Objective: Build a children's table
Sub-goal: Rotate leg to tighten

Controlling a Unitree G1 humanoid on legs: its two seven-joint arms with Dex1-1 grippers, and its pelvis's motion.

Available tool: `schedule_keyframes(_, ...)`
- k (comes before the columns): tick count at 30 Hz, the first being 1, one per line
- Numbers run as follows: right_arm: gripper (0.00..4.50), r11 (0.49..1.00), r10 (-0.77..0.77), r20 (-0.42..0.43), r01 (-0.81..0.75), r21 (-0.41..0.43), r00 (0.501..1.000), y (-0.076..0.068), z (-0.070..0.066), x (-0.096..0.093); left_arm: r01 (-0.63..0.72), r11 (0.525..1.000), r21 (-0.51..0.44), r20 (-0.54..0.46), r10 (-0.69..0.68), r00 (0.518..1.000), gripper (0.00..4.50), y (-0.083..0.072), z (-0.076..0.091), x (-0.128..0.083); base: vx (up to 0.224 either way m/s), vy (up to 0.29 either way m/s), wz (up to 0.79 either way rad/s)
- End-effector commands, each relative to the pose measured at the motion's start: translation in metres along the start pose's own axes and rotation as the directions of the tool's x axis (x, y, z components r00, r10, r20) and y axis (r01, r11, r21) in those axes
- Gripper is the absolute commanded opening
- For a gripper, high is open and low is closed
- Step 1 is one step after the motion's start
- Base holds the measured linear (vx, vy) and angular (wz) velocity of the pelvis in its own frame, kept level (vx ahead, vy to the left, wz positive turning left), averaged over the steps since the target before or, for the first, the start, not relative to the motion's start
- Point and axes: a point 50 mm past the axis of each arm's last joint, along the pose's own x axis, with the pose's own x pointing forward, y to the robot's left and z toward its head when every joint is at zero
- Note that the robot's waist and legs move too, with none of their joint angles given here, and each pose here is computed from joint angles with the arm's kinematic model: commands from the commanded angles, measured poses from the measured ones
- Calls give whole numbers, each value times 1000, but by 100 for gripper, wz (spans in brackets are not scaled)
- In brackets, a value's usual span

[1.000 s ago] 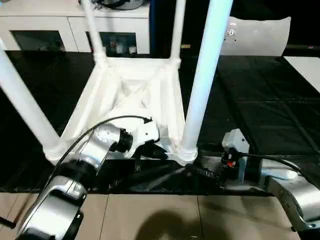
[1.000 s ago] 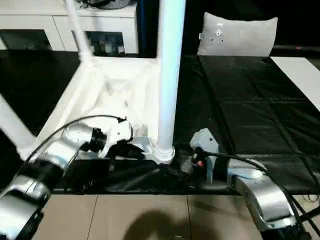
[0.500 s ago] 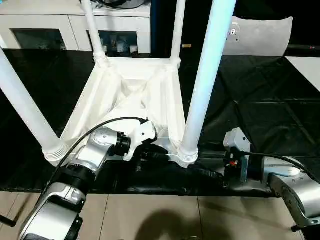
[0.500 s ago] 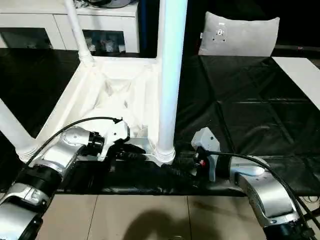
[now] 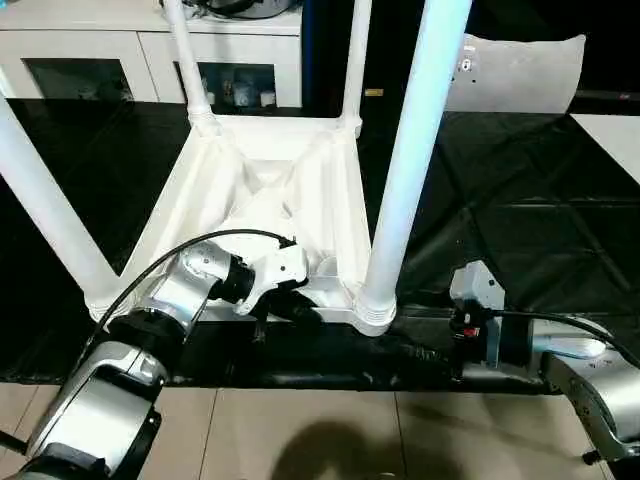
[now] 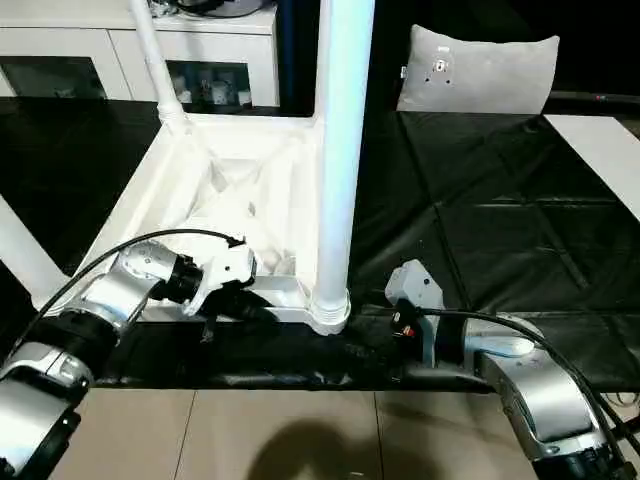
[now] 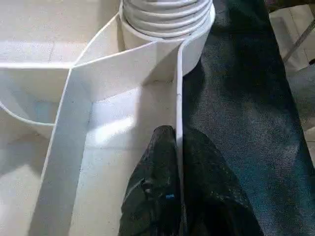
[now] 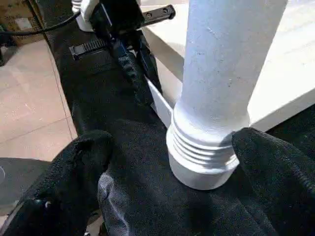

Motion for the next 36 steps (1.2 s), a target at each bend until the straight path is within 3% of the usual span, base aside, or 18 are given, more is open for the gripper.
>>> schedule_keyframes(1, 450, 999, -1, 19, 1, -35, 1000, -4, 9, -2, 9, 1000, 4, 63, -9, 998, 6, 1, 6, -1, 0, 0, 0)
schedule_keyframes(5, 450, 999, 12, 17, -11, -42, 1000, -5, 10, -2, 22, 1000, 8, 108, -22, 994, 6, -1, 9, 0, 0, 0, 0)
schedule_keyframes(9, 450, 999, 24, 13, -23, -43, 1000, -4, 10, 0, 5, 1000, 25, 74, -7, 997, 6, -3, 3, 1, 0, 0, 0)
schedule_keyframes(13, 450, 999, 28, 16, -28, -41, 999, -3, 11, 1, 5, 1000, 6, 101, -6, 995, 57, -2, 5, 2, 0, 0, 0)
schedule_keyframes(17, 450, 999, 32, 16, -31, -40, 999, -2, 10, 2, -6, 1000, 21, 103, 4, 995, 70, -2, 8, 5, 0, 0, 0)
schedule_keyframes(19, 450, 999, 34, 16, -33, -37, 999, -2, 9, 2, -7, 1000, 17, 104, 6, 995, 70, -2, 8, 7, 0, 0, 0)
schedule_keyframes(23, 450, 999, 34, 17, -33, -37, 999, -1, 9, 3, -3, 1000, 25, 12, 2, 1000, 70, -2, -3, 7, 0, 0, 0)
schedule_keyframes(30, 450, 999, 29, 21, -29, -33, 999, -2, 9, 2, -36, 999, 10, 31, 36, 999, 7, 1, -3, 1, 0, 0, 0)
schedule_keyframes(36, 450, 999, 20, 24, -19, -34, 1000, -4, 10, 2, -39, 999, 26, 6, 38, 999, 7, 0, -8, -1, 0, 0, 0)
